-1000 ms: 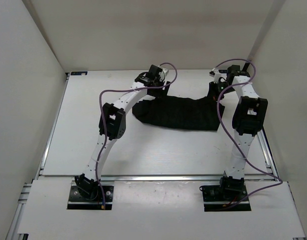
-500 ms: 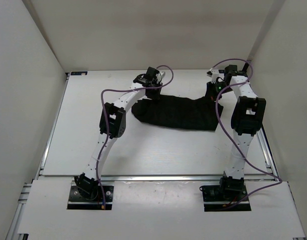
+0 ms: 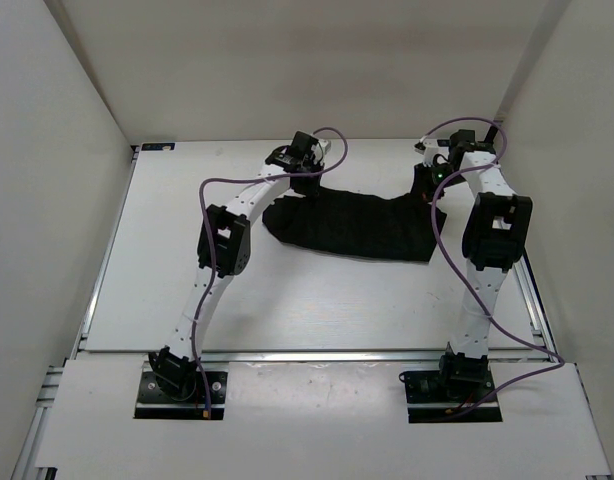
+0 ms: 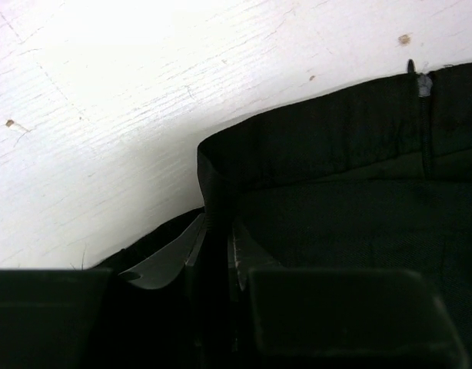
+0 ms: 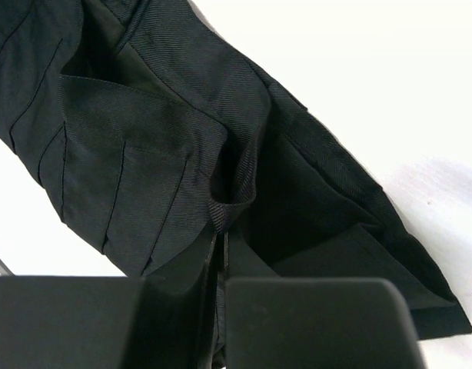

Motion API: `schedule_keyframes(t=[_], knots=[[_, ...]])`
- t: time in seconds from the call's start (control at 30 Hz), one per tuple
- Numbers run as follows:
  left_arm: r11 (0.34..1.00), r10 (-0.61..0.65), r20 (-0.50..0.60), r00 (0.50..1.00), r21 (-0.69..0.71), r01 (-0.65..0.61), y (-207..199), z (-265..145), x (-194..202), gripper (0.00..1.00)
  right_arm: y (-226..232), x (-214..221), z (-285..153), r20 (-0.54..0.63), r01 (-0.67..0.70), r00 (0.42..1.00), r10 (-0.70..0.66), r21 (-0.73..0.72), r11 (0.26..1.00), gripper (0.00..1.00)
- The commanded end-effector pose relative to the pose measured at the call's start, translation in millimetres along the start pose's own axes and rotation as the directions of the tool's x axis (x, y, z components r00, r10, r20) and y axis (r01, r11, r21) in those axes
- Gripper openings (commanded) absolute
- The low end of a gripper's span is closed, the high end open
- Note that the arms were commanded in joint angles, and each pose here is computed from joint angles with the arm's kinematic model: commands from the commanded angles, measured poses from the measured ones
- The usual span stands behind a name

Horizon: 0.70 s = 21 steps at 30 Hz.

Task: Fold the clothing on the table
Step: Fold the skirt

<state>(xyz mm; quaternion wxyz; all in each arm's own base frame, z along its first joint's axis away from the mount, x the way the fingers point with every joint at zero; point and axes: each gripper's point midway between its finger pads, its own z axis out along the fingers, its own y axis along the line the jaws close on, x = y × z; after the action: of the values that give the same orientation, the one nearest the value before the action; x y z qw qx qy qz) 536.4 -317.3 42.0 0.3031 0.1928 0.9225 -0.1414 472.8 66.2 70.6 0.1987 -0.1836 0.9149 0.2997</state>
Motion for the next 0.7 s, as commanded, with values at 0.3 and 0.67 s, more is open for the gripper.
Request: schedule_keyframes(t=[0.3, 0.67], knots=[[1.000, 0.013, 0.207, 0.978, 0.003, -0.014, -15, -124, -9, 0.23, 35, 34, -59, -0.005, -0.114, 0.993, 0.114, -0.025, 0.993, 0.00], [0.996, -0.057, 0.179, 0.982, 0.083, 0.043, -42, -179, 98, 0.27, 58, 82, -76, -0.061, -0.095, 0.994, 0.093, -0.017, 0.995, 0.00]])
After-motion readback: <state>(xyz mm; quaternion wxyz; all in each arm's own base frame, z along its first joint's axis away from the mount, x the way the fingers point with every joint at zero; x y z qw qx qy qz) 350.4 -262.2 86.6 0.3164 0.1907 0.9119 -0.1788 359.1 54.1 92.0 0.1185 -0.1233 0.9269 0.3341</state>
